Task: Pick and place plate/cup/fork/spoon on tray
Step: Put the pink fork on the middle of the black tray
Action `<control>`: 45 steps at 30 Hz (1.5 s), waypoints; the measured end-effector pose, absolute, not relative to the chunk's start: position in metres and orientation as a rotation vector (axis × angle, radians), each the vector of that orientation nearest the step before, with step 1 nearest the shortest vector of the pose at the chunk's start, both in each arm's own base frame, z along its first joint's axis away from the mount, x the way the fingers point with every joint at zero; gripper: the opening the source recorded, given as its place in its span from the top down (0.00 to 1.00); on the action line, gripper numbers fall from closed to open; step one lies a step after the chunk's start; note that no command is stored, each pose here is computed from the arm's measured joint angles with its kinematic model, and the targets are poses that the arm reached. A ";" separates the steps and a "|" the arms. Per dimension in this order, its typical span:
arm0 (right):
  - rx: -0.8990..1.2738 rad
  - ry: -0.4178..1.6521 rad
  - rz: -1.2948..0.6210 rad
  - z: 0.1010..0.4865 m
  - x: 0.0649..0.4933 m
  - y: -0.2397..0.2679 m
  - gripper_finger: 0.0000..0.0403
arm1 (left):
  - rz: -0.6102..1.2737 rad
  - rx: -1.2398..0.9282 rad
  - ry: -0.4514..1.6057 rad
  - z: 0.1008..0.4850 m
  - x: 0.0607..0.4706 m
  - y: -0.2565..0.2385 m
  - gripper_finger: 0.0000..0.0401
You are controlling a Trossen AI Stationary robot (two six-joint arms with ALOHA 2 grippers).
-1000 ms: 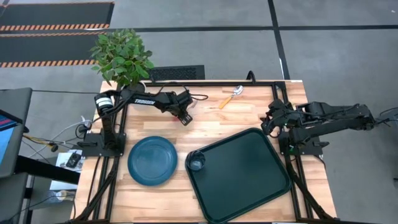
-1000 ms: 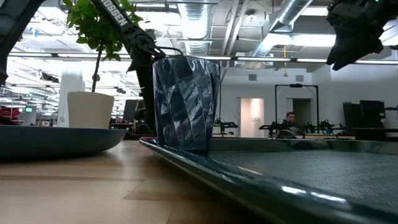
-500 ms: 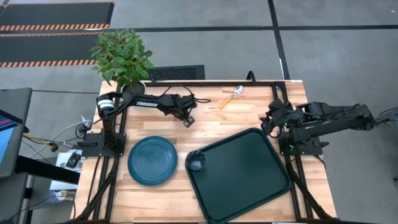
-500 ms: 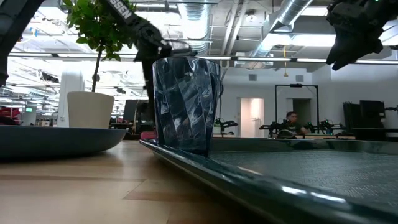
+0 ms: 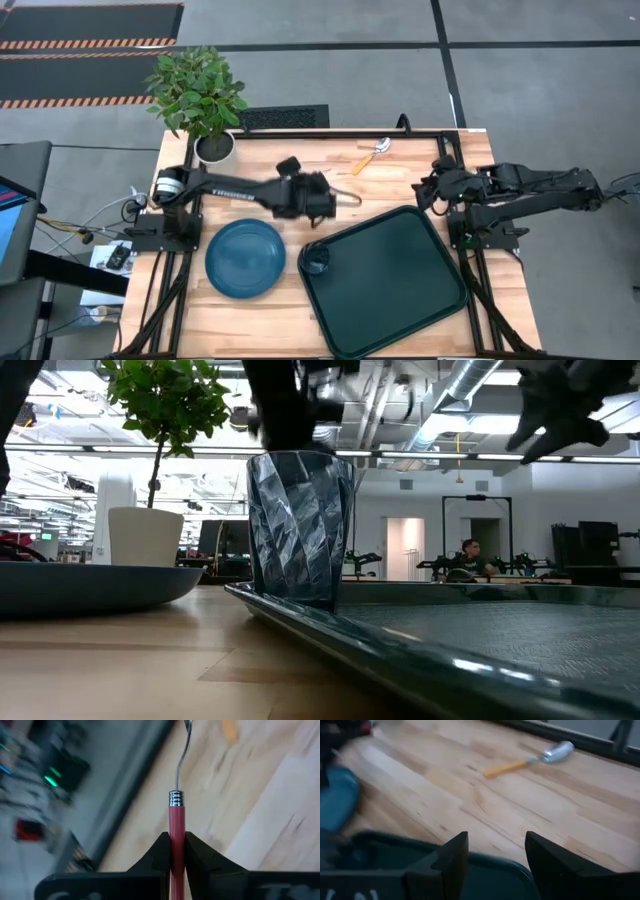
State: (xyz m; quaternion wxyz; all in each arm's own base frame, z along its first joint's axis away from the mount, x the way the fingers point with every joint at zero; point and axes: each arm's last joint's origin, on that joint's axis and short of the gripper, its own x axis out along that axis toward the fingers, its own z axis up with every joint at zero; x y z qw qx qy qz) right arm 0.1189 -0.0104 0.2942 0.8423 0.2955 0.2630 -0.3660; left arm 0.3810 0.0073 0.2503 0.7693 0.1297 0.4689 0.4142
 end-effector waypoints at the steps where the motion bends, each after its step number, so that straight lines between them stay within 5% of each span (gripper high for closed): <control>1: 0.640 0.522 -0.767 0.296 0.121 -0.011 0.45 | 0.907 0.321 0.983 0.254 0.382 -0.004 0.96; 12: 0.810 0.216 -0.468 0.327 0.157 -0.017 0.45 | 0.993 0.875 0.800 0.270 0.380 -0.078 0.96; 21: 0.863 0.235 -0.238 0.323 0.200 -0.016 0.45 | 1.027 1.254 0.930 0.281 0.387 -0.087 0.96; 45: 0.899 0.238 -0.193 0.312 0.226 -0.038 0.45 | 0.944 1.423 1.047 0.278 0.382 -0.089 0.96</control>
